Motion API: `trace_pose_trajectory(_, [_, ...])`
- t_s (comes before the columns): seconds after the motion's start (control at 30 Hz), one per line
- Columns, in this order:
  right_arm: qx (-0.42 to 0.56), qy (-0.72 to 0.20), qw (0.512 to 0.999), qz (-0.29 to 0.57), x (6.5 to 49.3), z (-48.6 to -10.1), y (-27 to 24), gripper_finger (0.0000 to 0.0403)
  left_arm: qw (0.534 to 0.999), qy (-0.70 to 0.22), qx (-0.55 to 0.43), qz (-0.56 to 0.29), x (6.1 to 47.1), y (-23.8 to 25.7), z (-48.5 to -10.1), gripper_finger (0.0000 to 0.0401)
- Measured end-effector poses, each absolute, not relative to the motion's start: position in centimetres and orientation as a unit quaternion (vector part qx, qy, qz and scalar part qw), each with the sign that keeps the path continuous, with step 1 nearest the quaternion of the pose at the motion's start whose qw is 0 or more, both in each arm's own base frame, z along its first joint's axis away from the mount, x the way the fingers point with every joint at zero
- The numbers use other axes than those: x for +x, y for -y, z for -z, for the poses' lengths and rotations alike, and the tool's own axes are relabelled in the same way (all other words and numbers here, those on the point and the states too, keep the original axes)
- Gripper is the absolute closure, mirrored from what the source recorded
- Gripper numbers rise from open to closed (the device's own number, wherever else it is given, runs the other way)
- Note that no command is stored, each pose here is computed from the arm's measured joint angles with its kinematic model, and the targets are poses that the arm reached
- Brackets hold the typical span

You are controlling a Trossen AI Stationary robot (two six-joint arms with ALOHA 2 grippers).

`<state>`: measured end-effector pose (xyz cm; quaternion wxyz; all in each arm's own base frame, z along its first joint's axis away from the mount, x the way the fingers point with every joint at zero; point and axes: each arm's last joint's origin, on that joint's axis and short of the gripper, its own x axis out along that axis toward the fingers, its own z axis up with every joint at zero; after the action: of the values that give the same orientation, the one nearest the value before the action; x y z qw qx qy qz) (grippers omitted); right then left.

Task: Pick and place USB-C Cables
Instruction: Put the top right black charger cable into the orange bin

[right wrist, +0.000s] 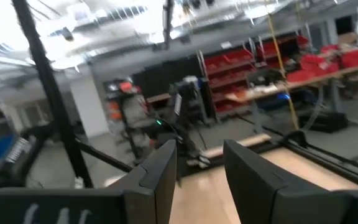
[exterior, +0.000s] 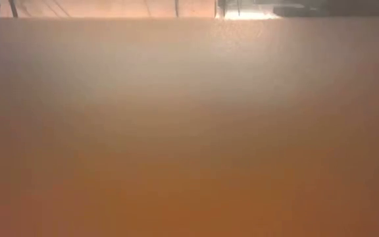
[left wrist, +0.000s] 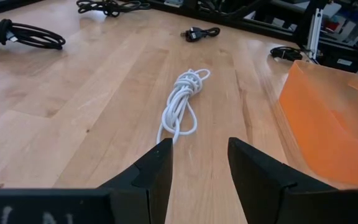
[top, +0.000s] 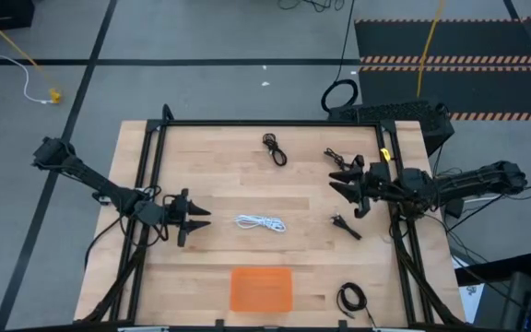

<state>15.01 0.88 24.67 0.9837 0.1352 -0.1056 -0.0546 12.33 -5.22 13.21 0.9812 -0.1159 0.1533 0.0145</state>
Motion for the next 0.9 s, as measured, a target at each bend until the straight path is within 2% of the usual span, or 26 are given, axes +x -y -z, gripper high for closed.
trace_pose_trajectory(0.23, [0.116, 0.013, 0.982, 0.146, 15.3, -26.9, 0.8, 0.0268, 0.981, -0.153, -0.116, -0.014, 12.3, 5.2, -13.2, 0.0244])
trace_pose_trajectory(0.4, [0.136, -0.053, 0.970, 0.196, 14.9, -27.6, 1.8, 0.0224, 0.981, -0.153, -0.116, -0.014, 12.3, 5.2, -13.2, 0.0244])
trace_pose_trajectory(0.67, [0.200, -0.165, 0.926, 0.274, 14.4, -25.1, 3.2, 0.0132, 0.981, -0.153, -0.116, -0.014, 12.3, 5.2, -13.2, 0.0244])
trace_pose_trajectory(0.9, [0.198, -0.257, 0.887, 0.329, 15.0, -22.8, 4.8, 0.0124, 0.981, -0.153, -0.116, -0.014, 12.3, 5.2, -13.2, 0.0244])
